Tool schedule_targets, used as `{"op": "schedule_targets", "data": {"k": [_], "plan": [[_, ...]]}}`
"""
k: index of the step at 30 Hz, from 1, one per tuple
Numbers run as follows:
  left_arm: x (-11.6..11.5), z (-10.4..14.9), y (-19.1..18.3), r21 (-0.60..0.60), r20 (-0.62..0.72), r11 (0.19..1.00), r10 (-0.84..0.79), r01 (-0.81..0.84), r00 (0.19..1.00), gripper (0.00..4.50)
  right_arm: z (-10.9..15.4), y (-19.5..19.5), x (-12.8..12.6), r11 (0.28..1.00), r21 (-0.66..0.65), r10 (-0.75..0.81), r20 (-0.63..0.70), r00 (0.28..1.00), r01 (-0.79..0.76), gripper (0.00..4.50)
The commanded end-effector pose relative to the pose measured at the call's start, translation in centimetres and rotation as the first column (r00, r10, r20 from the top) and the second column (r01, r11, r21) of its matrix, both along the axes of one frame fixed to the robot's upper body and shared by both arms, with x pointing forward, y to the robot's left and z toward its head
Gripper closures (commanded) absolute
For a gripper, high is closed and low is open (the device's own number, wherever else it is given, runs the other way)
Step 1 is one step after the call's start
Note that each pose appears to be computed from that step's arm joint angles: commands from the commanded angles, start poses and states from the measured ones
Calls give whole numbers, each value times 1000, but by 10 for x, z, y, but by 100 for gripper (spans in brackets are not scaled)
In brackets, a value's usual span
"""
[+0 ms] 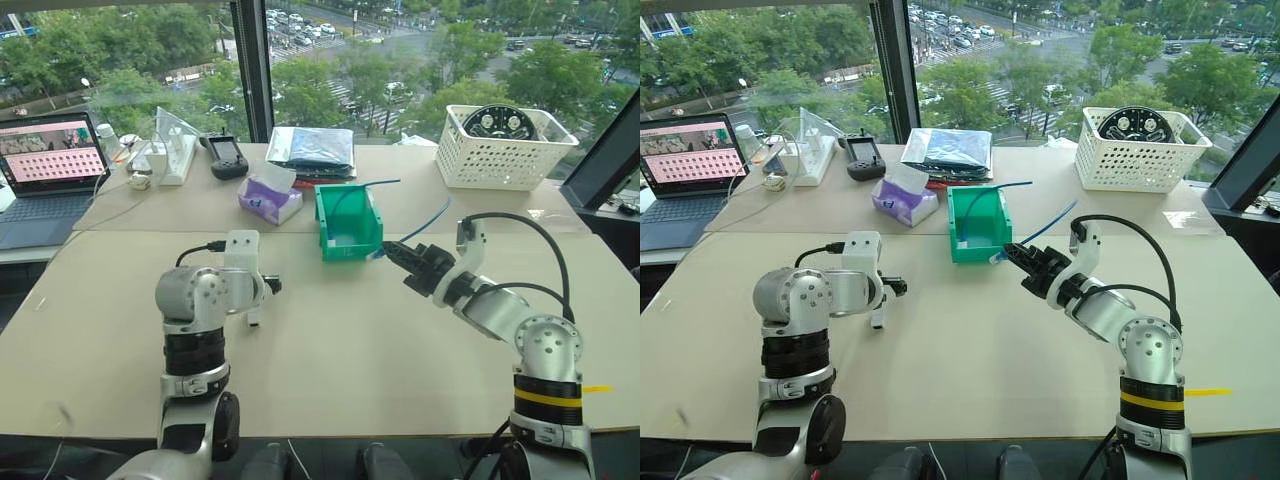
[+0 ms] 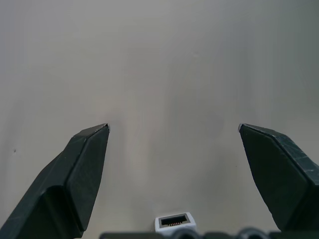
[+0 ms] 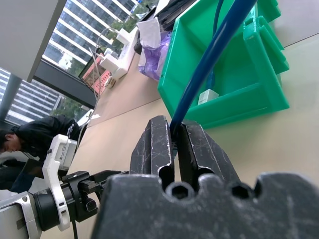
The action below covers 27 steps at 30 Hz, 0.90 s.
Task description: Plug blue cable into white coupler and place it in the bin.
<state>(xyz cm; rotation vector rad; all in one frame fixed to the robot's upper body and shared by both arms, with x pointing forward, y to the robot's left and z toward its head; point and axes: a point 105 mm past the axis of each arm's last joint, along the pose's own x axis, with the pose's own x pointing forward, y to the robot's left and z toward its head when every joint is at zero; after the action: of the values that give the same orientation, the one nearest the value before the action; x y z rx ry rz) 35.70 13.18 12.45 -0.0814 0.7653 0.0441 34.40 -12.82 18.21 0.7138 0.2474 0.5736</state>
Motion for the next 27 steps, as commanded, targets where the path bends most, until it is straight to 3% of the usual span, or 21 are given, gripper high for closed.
{"op": "schedule_targets", "data": {"k": [1, 9, 13, 27], "plan": [[-2, 13, -12, -74, -34, 997, -2, -1, 999, 2, 17, -4, -2, 1000, 18, -22, 71, 997, 21, 450], [-16, 33, -17, -131, -135, 991, -31, 13, 990, 2, 16, -4, -2, 1000, 16, -23, 69, 997, 22, 450], [-17, 38, -10, -82, -110, 996, 13, -22, 994, 2, 15, -4, -2, 1000, 14, -25, 66, 998, 24, 450], [-35, 15, -11, -145, -135, 985, 73, -92, 988, 2, 15, 1, 1, 999, 27, -23, 68, 997, 21, 450]]}}
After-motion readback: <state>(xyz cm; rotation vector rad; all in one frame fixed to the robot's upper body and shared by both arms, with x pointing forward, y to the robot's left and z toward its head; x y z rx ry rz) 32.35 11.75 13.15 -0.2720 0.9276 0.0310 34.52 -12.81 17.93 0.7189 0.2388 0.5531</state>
